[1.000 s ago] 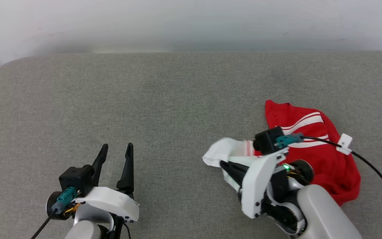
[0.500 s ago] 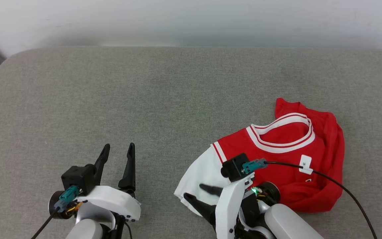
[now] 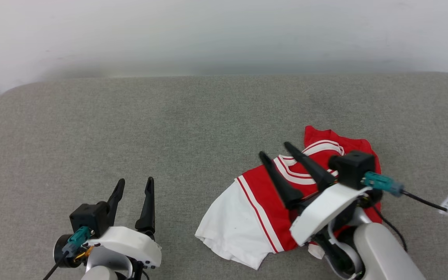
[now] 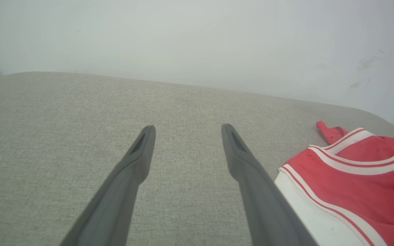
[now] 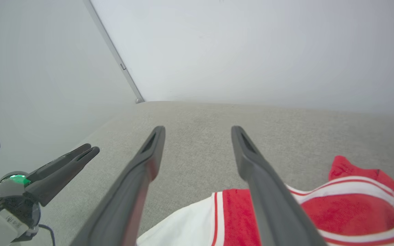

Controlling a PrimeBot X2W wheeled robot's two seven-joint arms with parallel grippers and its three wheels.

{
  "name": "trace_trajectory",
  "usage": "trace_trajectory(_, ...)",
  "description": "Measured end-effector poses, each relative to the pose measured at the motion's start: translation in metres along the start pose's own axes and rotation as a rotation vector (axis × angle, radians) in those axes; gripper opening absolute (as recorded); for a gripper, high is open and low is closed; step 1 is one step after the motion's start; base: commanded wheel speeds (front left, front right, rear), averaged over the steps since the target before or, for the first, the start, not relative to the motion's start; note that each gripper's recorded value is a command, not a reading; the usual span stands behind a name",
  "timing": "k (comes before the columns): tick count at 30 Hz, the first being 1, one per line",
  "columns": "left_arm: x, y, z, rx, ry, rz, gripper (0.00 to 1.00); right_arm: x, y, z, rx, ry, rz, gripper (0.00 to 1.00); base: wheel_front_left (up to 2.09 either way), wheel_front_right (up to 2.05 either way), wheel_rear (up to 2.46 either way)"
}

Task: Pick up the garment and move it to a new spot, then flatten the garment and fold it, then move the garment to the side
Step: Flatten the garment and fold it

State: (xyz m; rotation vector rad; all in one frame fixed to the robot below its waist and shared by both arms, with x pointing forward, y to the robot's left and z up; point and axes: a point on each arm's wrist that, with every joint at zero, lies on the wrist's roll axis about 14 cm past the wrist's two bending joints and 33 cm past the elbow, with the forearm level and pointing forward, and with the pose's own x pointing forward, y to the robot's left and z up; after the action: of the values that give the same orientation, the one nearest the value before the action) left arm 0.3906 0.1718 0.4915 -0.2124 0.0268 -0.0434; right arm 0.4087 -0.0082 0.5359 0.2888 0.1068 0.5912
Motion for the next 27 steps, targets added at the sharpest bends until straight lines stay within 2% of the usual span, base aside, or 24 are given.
trace_trajectory(5, -0.003, -0.003, 0.003, 0.002, -0.008, -0.006, 1.0, -0.03, -0.059, 0.033, -0.067, -0.119, -0.202, 1.0, 0.0, 0.0, 0.0)
trace_trajectory(9, -0.005, -0.003, 0.003, 0.01, -0.006, -0.007, 1.0, -0.065, -0.103, 0.046, -0.11, -0.147, -0.367, 1.0, 0.0, 0.0, 0.0)
trace_trajectory(12, -0.007, -0.003, 0.004, 0.013, -0.005, -0.01, 1.0, -0.09, -0.124, 0.051, -0.14, -0.149, -0.458, 1.0, 0.0, 0.0, 0.0)
trace_trajectory(15, -0.008, -0.004, 0.007, 0.017, -0.009, -0.01, 1.0, -0.111, -0.132, 0.048, -0.163, -0.121, -0.514, 1.0, 0.0, 0.0, 0.0)
trace_trajectory(20, -0.007, -0.007, 0.011, 0.031, -0.007, -0.025, 1.0, -0.133, -0.127, 0.039, -0.154, -0.083, -0.541, 1.0, 0.0, 0.0, 0.0)
trace_trajectory(24, 0.003, -0.029, 0.015, 0.053, 0.027, -0.116, 1.0, -0.141, -0.121, 0.033, -0.137, -0.067, -0.542, 1.0, 0.0, 0.0, 0.0)
trace_trajectory(25, 0.007, -0.044, 0.007, 0.062, 0.108, -0.18, 1.0, -0.143, -0.119, 0.033, -0.135, -0.063, -0.541, 1.0, 0.0, 0.0, 0.0)
trace_trajectory(27, 0.008, -0.058, -0.003, 0.054, 0.194, -0.235, 1.0, -0.145, -0.118, 0.029, -0.128, -0.051, -0.542, 1.0, 0.0, 0.0, 0.0)
